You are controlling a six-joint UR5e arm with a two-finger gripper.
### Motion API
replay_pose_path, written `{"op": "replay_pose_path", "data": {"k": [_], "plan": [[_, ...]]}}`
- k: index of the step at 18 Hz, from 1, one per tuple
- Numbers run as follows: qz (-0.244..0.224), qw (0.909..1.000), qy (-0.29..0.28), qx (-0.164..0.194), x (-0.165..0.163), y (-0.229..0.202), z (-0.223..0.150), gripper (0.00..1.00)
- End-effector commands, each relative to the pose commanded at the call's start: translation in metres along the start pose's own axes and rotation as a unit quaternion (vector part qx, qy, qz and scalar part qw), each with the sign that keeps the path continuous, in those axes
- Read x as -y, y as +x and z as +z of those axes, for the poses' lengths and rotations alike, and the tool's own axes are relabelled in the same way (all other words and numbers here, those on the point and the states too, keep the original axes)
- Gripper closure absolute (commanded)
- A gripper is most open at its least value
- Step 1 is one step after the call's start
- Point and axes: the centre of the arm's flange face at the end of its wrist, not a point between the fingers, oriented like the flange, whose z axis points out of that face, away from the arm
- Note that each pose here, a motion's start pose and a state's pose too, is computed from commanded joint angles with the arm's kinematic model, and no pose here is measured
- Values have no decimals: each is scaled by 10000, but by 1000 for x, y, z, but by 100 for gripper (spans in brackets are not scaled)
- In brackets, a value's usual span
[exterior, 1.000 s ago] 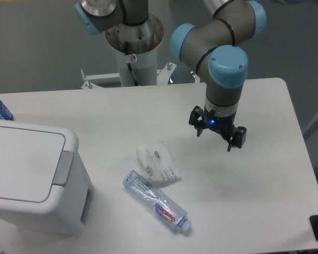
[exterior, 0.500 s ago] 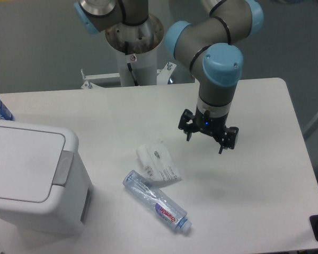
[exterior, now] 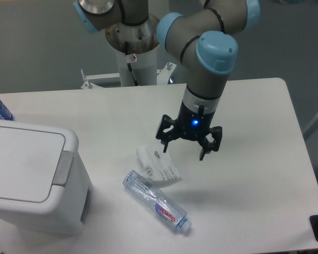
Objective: Open the trash can
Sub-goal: 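Move the open gripper toward the white trash bin's lid edge, then hook the gripper finger under the lid edge and lift it open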
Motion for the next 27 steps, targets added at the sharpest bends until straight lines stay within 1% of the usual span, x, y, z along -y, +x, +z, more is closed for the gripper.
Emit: {"op": "replay_pose_path", "data": {"k": [2,6,11,13,14,16,20,22,27], "plan": [[-56,10000,40,-27,7,16,-2,0],[-341,9992,161,-136,23,47,-8,0],[-448,9981,319,-294,46,96,-16,0],[-481,9977,346,-324,49,101,-18,0],[-432,9977,344,-390,49,108,-17,0],[-392,9977,363,-406,50,112,-14,0],[-279,9980,262,-493,57,126,9,0],[-274,9981,240,-500,59,124,14,0],[-258,9981,224,-520,58,131,15,0]]}}
